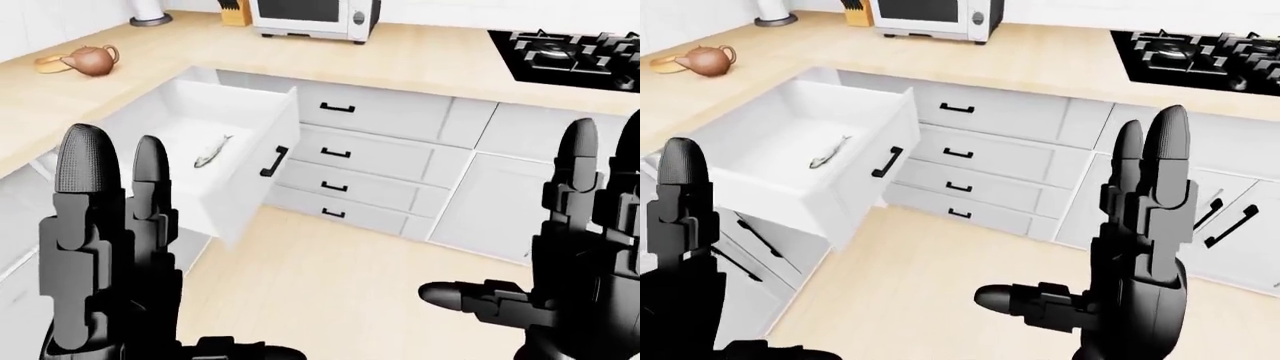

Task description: Close the right drawer.

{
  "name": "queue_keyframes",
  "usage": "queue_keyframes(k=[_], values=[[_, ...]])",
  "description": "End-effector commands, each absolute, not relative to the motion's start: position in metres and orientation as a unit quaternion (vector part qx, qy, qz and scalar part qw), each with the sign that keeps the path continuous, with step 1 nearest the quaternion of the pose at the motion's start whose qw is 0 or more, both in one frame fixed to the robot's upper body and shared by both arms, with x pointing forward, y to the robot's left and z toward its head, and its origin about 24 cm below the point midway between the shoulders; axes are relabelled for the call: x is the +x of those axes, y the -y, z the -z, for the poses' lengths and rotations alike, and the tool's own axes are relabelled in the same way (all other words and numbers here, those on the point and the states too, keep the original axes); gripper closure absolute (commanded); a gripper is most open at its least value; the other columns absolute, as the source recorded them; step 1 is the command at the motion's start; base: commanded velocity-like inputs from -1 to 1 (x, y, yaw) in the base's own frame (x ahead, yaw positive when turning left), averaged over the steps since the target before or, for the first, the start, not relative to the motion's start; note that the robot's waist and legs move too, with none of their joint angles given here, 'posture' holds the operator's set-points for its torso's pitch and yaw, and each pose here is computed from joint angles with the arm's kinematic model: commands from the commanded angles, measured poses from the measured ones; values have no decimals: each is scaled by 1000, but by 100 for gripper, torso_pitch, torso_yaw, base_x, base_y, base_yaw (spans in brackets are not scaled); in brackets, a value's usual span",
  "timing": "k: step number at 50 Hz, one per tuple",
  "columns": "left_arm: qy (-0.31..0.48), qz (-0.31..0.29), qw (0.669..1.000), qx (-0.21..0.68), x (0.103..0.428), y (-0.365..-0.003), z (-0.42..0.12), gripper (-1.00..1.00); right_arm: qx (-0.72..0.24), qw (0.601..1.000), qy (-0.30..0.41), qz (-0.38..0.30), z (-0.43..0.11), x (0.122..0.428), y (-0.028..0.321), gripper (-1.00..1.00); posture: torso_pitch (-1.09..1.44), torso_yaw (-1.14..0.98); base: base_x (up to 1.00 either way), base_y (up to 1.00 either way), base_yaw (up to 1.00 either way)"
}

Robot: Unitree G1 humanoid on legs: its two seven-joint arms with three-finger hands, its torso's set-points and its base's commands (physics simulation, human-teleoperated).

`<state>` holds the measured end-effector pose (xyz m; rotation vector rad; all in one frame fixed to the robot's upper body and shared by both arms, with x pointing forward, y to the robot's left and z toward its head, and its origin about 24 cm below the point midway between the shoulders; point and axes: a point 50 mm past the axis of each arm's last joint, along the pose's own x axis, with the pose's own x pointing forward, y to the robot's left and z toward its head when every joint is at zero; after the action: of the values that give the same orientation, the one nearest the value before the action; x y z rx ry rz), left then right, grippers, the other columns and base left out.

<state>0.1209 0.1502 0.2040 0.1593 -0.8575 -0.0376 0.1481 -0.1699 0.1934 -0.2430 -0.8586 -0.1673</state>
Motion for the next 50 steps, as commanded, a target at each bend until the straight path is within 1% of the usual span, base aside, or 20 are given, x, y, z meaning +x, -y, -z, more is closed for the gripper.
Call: queue_keyframes(k=[1,50], values=[[446,15,892,77,114,-150,-213,-100,-117,882,449,76,-204,141,166,-100,0,0,0,14,0],[445,16,892,77,113,-150,-212,-100,-120,883,448,77,-202,142,166,-100,0,0,0,14,0]])
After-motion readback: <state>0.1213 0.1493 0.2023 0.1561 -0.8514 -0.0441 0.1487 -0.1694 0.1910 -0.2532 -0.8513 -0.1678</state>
